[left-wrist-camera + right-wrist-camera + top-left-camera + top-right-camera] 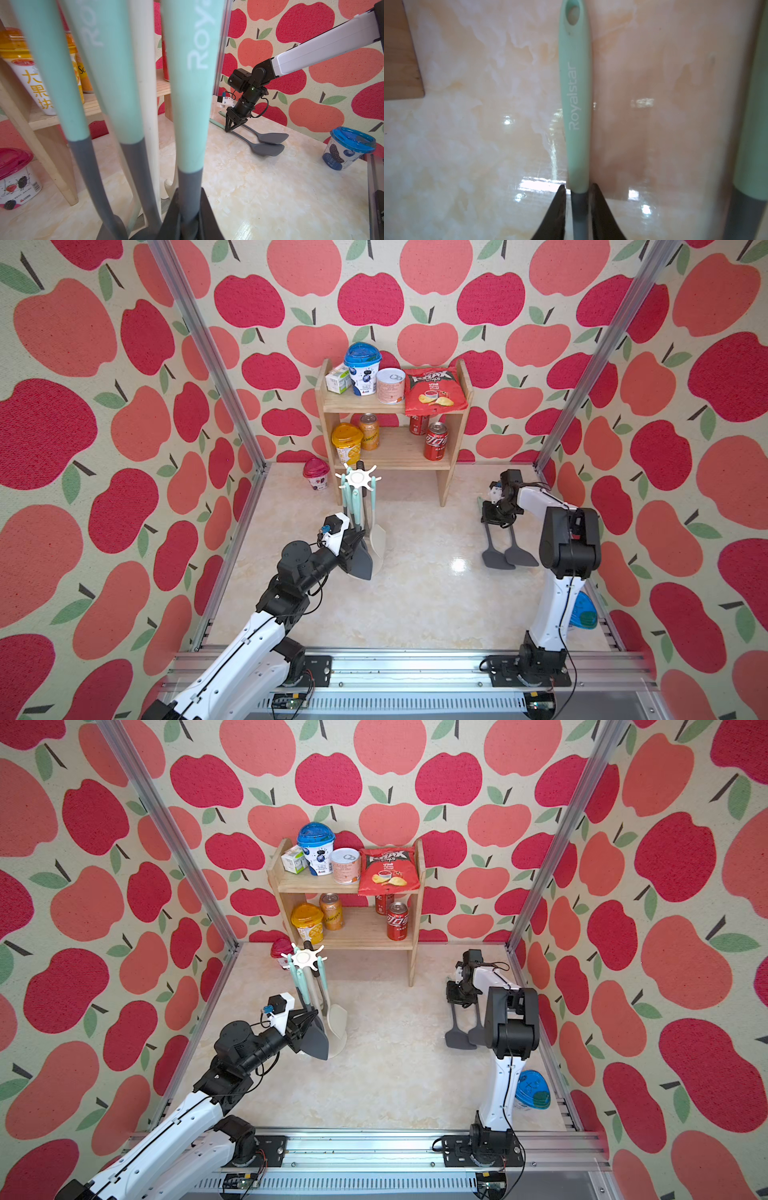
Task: Take the spatula off the kitchen utensil rack
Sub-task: Place the spatula at the center of the board, then take off the spatula from the rack.
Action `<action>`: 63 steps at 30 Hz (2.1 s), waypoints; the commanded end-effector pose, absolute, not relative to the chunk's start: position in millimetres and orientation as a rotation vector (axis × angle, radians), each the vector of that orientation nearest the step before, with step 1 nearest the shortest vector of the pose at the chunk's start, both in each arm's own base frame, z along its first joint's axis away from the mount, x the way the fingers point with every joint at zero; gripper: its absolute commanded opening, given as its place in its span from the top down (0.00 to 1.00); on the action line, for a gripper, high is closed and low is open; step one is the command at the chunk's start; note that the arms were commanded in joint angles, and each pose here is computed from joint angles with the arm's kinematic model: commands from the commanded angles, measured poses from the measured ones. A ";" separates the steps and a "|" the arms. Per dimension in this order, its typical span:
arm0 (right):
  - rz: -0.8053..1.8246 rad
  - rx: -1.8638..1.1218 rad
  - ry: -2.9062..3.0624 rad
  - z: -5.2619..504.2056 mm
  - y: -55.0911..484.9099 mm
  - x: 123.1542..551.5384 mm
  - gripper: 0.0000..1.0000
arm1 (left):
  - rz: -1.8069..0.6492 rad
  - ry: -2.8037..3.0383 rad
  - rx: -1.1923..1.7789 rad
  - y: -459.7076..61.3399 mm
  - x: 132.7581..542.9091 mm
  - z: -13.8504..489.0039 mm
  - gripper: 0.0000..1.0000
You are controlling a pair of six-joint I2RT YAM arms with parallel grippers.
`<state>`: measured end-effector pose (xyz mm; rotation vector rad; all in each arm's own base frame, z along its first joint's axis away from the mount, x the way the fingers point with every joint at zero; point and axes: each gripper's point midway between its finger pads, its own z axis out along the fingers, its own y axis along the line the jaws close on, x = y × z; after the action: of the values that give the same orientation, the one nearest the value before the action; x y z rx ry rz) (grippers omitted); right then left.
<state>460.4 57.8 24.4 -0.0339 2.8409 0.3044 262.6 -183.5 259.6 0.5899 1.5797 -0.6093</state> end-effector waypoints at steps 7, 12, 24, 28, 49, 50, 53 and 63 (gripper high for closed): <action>0.192 -0.055 2.765 55.0 51.0 462.9 0.59 | -0.629 1.753 0.608 -184.5 258.1 211.4 1.00; 0.125 -0.094 2.616 93.6 55.6 461.5 0.57 | -0.626 1.753 0.610 -184.4 258.5 211.2 1.00; 0.377 -0.245 2.302 158.5 110.3 428.8 0.58 | -0.626 1.753 0.630 -186.9 259.1 211.5 1.00; 0.446 -0.294 2.227 176.2 124.7 418.2 0.58 | -0.624 1.759 0.640 -187.6 259.3 210.8 1.00; 0.940 -0.673 1.847 268.1 228.1 330.1 0.56 | -0.619 1.753 0.634 -184.9 256.0 215.5 1.00; 0.955 -0.688 1.834 270.2 232.0 326.6 0.55 | -0.619 1.753 0.634 -184.7 255.5 215.6 1.00; 0.990 -0.726 1.811 272.9 242.7 319.4 0.54 | -0.616 1.748 0.635 -184.2 255.0 217.1 1.00; 1.099 -0.842 1.760 276.6 286.5 298.0 0.54 | -0.597 1.756 0.644 -181.1 251.8 216.4 1.00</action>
<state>303.1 274.7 268.6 -0.8080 1.8002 1.0578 259.5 -182.1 259.3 0.5982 1.5934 -0.6017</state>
